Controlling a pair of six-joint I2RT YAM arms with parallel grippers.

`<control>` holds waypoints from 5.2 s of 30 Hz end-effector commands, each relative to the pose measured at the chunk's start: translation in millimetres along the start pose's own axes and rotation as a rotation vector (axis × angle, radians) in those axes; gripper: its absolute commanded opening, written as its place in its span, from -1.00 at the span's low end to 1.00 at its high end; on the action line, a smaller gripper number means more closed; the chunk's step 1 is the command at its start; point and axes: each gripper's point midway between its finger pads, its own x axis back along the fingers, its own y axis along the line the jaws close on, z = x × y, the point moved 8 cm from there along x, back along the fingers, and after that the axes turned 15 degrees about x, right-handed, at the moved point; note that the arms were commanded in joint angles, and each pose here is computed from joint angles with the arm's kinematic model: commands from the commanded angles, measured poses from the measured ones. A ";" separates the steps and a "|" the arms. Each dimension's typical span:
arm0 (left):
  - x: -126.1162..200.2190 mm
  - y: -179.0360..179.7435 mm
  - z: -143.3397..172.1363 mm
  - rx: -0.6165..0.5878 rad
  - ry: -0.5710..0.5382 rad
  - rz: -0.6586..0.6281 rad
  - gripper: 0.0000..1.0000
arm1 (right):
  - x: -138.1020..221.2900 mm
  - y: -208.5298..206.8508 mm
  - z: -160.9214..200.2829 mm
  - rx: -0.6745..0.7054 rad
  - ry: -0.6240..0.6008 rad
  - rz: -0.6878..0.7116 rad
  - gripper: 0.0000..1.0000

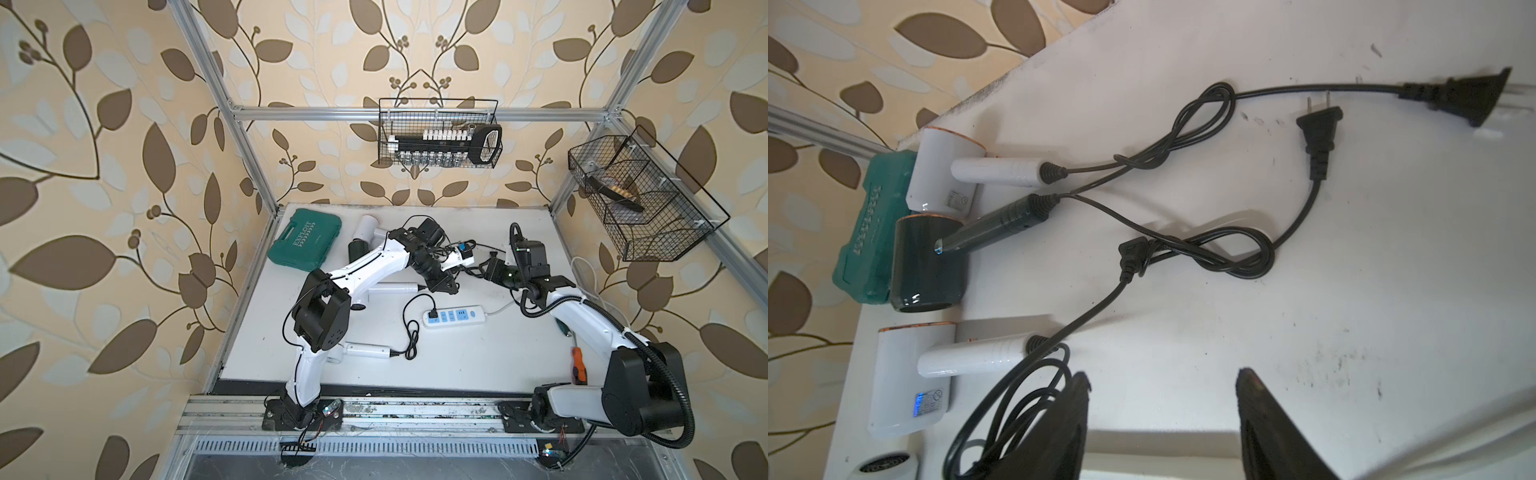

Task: Charge the blow dryers
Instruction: Pick up the plug from the center of the board, then adjust the socket at the center of the board.

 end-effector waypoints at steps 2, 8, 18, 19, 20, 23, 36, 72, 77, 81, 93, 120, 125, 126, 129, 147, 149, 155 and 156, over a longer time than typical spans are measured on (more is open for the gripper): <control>48.1 -39.7 -24.0 -0.129 -0.116 0.007 -1.00 | -13.5 7.8 9.2 0.114 -0.062 -0.069 0.05; 60.4 -49.0 -29.3 -0.149 -0.140 0.001 -1.00 | -26.4 33.4 26.8 0.297 -0.116 -0.134 0.01; 68.8 -54.5 -29.8 -0.165 -0.148 -0.015 -1.00 | -34.9 40.9 24.3 0.315 -0.142 -0.135 0.00; 69.6 -54.7 -29.9 -0.165 -0.149 -0.016 -1.00 | -37.0 41.1 23.9 0.316 -0.136 -0.134 -0.01; 70.1 -55.1 -30.1 -0.166 -0.151 -0.015 -1.00 | -38.7 41.0 23.5 0.316 -0.131 -0.131 -0.02; 71.3 -56.2 -30.7 -0.169 -0.154 -0.015 -1.00 | -43.5 38.3 25.0 0.319 -0.118 -0.111 -0.06; 77.7 -61.9 -37.6 -0.180 -0.168 -0.008 -1.00 | -62.9 37.7 29.5 0.348 -0.172 -0.140 -0.21; 50.8 65.1 -53.1 0.201 -0.205 -0.363 -0.59 | -0.7 82.7 66.1 0.318 0.103 -0.134 -1.00; 66.1 49.5 -40.3 0.257 -0.233 -0.371 0.13 | -2.8 94.7 78.1 0.355 0.105 -0.145 -1.00; 83.5 34.3 -27.5 0.306 -0.281 -0.389 0.16 | -3.0 97.3 78.1 0.385 0.093 -0.158 -1.00; 108.7 -9.3 35.0 0.362 -0.313 -0.341 0.13 | 28.3 119.9 78.6 0.995 -0.049 -0.767 -1.00; 94.9 -27.4 96.1 0.381 -0.292 -0.191 0.06 | -12.6 82.2 92.3 1.433 0.084 -0.975 -1.00; 70.5 -20.7 110.8 0.488 -0.317 -0.147 0.08 | -15.1 85.1 83.4 1.385 0.063 -0.928 -1.00; 64.9 -21.7 112.8 0.501 -0.317 -0.153 0.08 | -14.8 84.8 80.6 1.363 0.041 -0.912 -1.00; 43.7 -28.9 119.0 0.510 -0.317 -0.204 0.08 | -15.1 82.1 62.9 1.260 -0.030 -0.843 -1.00; -59.3 -9.9 130.1 0.739 -0.240 -0.255 -0.01 | -40.7 63.1 57.4 1.094 0.244 -0.608 -1.00; -64.2 -7.0 128.7 0.746 -0.236 -0.255 -0.01 | -43.5 61.1 61.0 1.082 0.268 -0.607 -1.00; -76.2 3.8 125.6 0.760 -0.235 -0.279 -0.01 | -47.1 59.6 66.8 1.061 0.306 -0.619 -1.00; -78.0 5.2 124.5 0.760 -0.236 -0.282 -0.01 | -47.5 59.5 68.1 1.060 0.315 -0.622 -1.00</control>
